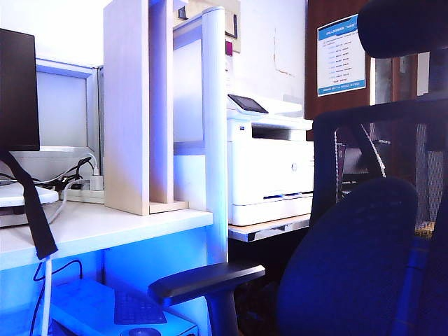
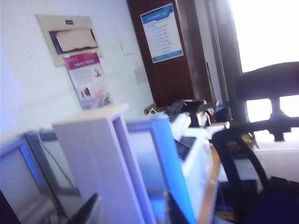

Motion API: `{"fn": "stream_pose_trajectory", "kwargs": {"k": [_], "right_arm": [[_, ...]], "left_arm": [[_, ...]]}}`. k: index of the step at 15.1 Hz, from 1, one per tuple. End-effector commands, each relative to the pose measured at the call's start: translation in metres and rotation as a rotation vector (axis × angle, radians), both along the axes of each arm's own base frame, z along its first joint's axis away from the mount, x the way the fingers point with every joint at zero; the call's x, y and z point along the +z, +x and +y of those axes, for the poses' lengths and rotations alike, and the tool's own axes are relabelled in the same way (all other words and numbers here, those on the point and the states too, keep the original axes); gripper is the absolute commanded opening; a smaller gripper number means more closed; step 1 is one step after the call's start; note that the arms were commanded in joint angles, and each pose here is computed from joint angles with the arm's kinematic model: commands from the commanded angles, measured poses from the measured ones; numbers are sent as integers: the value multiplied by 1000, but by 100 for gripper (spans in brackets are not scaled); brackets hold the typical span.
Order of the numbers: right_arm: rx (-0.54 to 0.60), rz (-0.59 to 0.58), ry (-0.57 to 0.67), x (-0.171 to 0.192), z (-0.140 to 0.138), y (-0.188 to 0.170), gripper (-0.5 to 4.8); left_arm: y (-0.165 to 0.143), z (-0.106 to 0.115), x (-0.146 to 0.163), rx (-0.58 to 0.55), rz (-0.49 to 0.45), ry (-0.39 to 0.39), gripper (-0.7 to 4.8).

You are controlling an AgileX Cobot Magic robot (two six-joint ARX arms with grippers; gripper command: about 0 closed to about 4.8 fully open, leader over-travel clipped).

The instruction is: Grab the backpack from the chair and place it on the desk.

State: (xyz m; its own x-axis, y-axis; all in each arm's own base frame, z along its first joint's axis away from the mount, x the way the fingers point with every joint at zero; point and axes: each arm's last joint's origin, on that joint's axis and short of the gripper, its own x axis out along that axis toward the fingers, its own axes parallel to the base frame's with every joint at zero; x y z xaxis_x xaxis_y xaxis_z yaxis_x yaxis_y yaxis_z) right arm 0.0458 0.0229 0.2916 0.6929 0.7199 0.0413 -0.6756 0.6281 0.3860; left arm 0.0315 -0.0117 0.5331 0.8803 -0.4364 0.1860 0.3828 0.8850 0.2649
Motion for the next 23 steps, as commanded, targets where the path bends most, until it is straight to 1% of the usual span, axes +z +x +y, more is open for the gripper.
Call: {"fn": "stream_pose_trajectory", "kwargs": {"k": [1, 3, 4, 5, 6, 7, 8, 9, 11, 12, 13, 14, 15, 16, 17, 18, 20, 22, 23], "right_arm": [[-37, -45, -48, -1, -1, -3, 363], [-74, -37, -112, -6, -2, -2, 355], [-103, -25, -139, -9, -2, -1, 320], [-145, -30, -181, -11, -3, 0, 300], [-182, -44, -209, -12, -4, 0, 292], [-221, -53, -230, -12, -5, 1, 258], [-269, -53, -243, -12, -7, 2, 210], [-297, -55, -252, -12, -7, 2, 183], [-313, -35, -266, -15, -8, 2, 104], [-337, -24, -291, -17, -9, 1, 79], [-377, -18, -337, -20, -10, -1, 74], [-420, -20, -365, -22, -11, -3, 71], [-452, -23, -372, -22, -12, -4, 41], [-482, -38, -390, -23, -13, -6, 4], [-508, -44, -413, -24, -14, -6, -8], [-524, -50, -415, -24, -15, -8, -8], [-544, -50, -415, -25, -15, -7, -8], [-550, -50, -414, -25, -16, -8, -8], [-550, -50, -414, -25, -16, -8, -8]], "left_arm": [[-19, -3, -37, -22, 53, -68, 144], [-27, -4, -63, -73, 82, -74, 142], [-29, -5, -75, -107, 100, -69, 141], [-30, -4, -91, -128, 119, -50, 123], [-32, -3, -102, -128, 132, -29, 111], [-33, -3, -113, -127, 150, -13, 111], [-35, -2, -126, -108, 179, -1, 111], [-36, -2, -136, -91, 202, 2, 111], [-40, -1, -156, -78, 221, -12, 111], [-42, -1, -164, -79, 224, -26, 109], [-48, 0, -181, -60, 221, -54, 76], [-53, 1, -192, -25, 211, -75, 75], [-56, 2, -202, -4, 199, -85, 74], [-53, 2, -209, 4, 221, -85, 74], [-52, 2, -214, 6, 274, -82, 74], [-46, 2, -220, 18, 292, -77, 67], [-39, 3, -227, 56, 320, -76, -6], [-26, 3, -238, 103, 331, -83, -6], [-16, 3, -246, 122, 343, -121, -6]]}}
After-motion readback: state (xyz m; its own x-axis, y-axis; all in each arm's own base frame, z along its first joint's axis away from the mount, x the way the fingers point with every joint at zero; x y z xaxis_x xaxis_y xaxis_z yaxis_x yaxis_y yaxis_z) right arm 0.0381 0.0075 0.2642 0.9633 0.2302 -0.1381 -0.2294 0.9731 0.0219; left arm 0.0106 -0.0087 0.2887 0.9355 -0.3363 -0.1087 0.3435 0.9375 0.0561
